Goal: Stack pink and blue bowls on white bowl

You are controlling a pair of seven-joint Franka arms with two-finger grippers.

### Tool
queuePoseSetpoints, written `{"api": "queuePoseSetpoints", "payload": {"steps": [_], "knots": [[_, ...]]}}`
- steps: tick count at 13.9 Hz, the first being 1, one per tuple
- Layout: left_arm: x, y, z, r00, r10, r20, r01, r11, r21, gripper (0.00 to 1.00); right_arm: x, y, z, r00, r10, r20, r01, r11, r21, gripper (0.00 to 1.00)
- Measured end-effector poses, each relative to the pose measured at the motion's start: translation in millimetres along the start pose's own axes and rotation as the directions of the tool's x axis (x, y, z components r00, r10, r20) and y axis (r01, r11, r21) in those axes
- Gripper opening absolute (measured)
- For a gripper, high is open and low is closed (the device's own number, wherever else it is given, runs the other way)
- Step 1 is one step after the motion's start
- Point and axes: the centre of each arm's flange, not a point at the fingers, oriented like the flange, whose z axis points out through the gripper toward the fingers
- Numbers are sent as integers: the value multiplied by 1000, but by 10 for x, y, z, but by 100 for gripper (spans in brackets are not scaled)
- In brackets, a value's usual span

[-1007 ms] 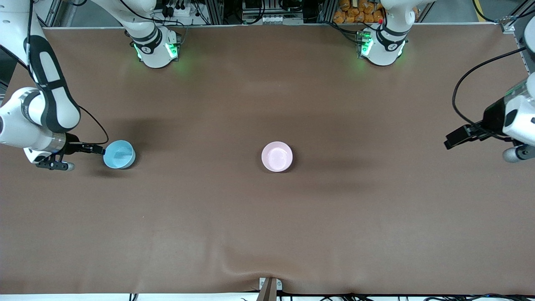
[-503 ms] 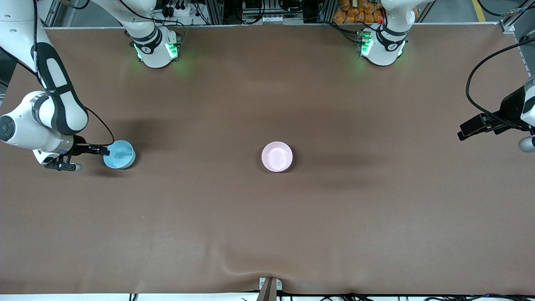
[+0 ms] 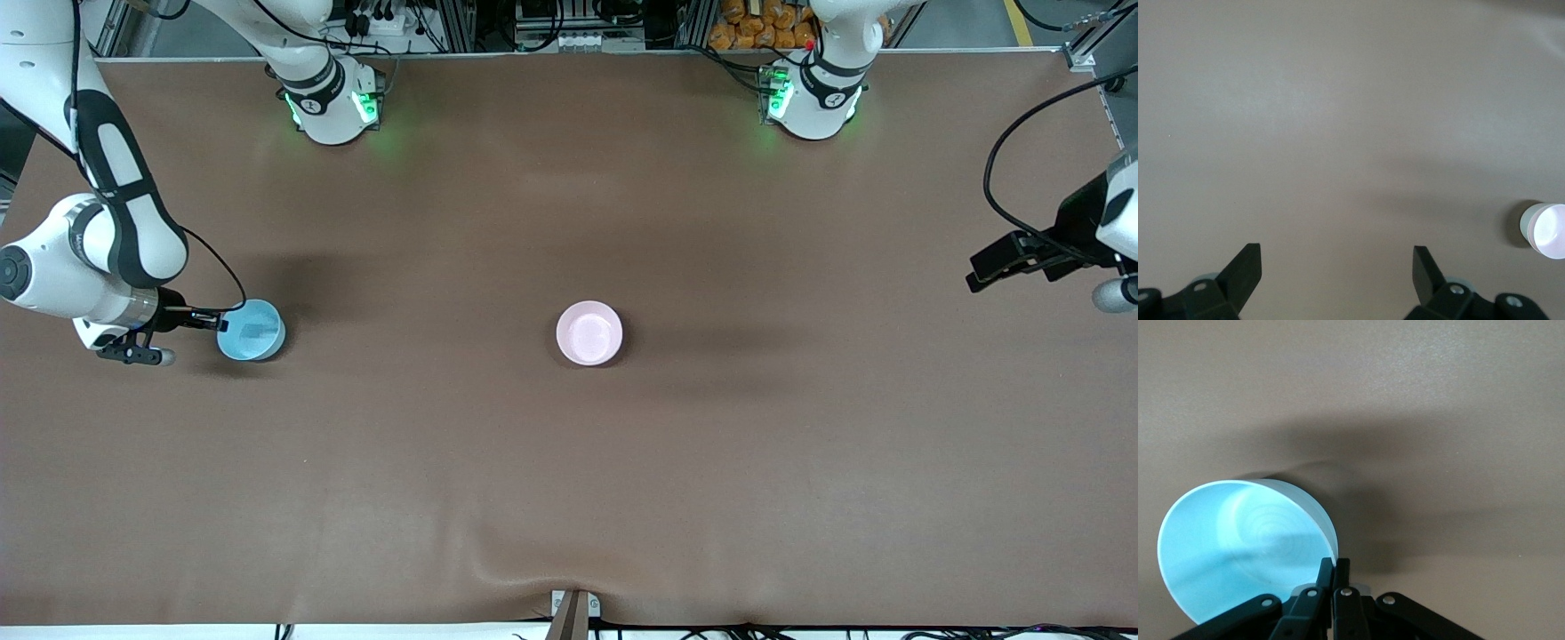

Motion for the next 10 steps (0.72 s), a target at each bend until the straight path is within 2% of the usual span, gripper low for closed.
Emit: {"api": "queuePoseSetpoints", "payload": {"steps": [3, 6, 8, 10], "knots": [[-83, 94, -30, 1000, 11, 19, -12, 1000, 20, 100, 92, -306, -237, 998, 27, 55, -30, 999, 46, 2], [-110, 121, -23, 999, 12, 31, -13, 999, 34, 100, 230, -950, -883, 990, 97, 99, -104, 992, 69, 2], [-153, 110, -118, 1000, 11, 16, -12, 999, 32, 100, 251, -1587, -1151, 984, 149, 95, -159, 982, 105, 2], [-180, 73, -184, 1000, 6, 7, -6, 1000, 31, 100, 212, -2289, -1135, 976, 200, 87, -211, 968, 137, 2]]}}
